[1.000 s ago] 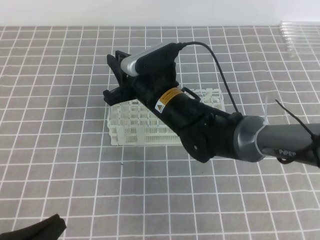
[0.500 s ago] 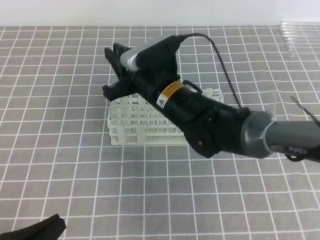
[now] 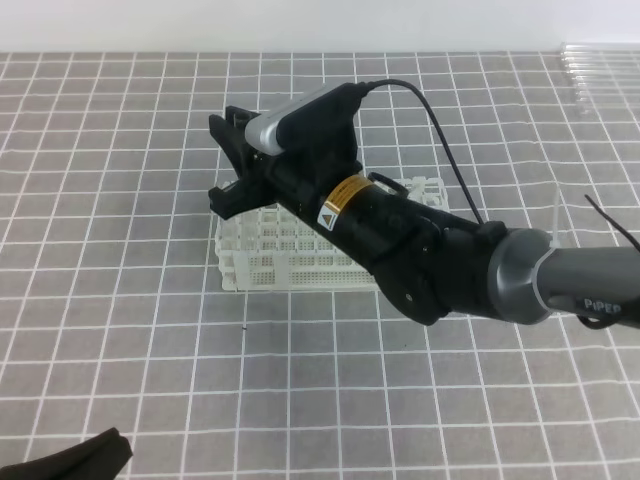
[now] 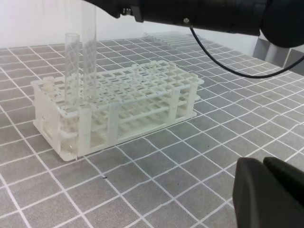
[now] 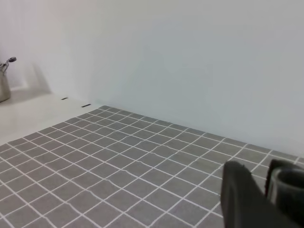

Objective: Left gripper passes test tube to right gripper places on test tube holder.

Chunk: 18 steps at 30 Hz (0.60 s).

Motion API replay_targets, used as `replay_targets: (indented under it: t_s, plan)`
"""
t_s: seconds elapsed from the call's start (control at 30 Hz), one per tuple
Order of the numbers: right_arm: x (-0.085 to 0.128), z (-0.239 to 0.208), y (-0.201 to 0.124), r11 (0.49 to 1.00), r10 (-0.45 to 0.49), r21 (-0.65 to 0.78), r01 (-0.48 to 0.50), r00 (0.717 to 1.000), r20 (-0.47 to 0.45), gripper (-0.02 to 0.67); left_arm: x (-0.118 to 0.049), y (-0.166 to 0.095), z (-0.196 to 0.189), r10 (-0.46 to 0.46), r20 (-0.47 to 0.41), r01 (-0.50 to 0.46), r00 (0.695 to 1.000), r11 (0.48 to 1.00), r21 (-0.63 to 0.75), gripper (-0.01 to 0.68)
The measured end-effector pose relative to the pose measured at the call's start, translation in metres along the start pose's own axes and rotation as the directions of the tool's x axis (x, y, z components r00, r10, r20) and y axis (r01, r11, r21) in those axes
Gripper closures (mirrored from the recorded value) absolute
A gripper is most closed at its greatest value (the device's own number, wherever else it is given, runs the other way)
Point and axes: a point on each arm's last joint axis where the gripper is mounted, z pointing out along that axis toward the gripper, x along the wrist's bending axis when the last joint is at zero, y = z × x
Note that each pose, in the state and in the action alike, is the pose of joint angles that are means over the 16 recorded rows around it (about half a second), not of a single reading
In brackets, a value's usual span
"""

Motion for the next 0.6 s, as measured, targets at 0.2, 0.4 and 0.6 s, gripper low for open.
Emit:
replay_targets:
  t_s: [0.2,0.4,0.6]
  plan:
    - [0.000,-0.001,-0.004,1.000,0.002,-0.001,-0.002,1.000,-0.004,0.564,0.000,0.001,0.000,0.001,0.003,-0.001,1.000,1.000,-0.003,0.673]
    - [0.000,0.000,-0.008,1.000,0.004,-0.001,-0.004,1.000,-0.005,0.564,0.000,0.001,0.000,0.000,0.002,0.000,1.000,1.000,-0.002,0.674]
    - [-0.001,0.001,-0.013,1.000,0.004,0.002,-0.004,1.000,-0.007,0.564,0.000,0.001,0.000,0.001,0.004,-0.001,1.000,1.000,-0.004,0.673]
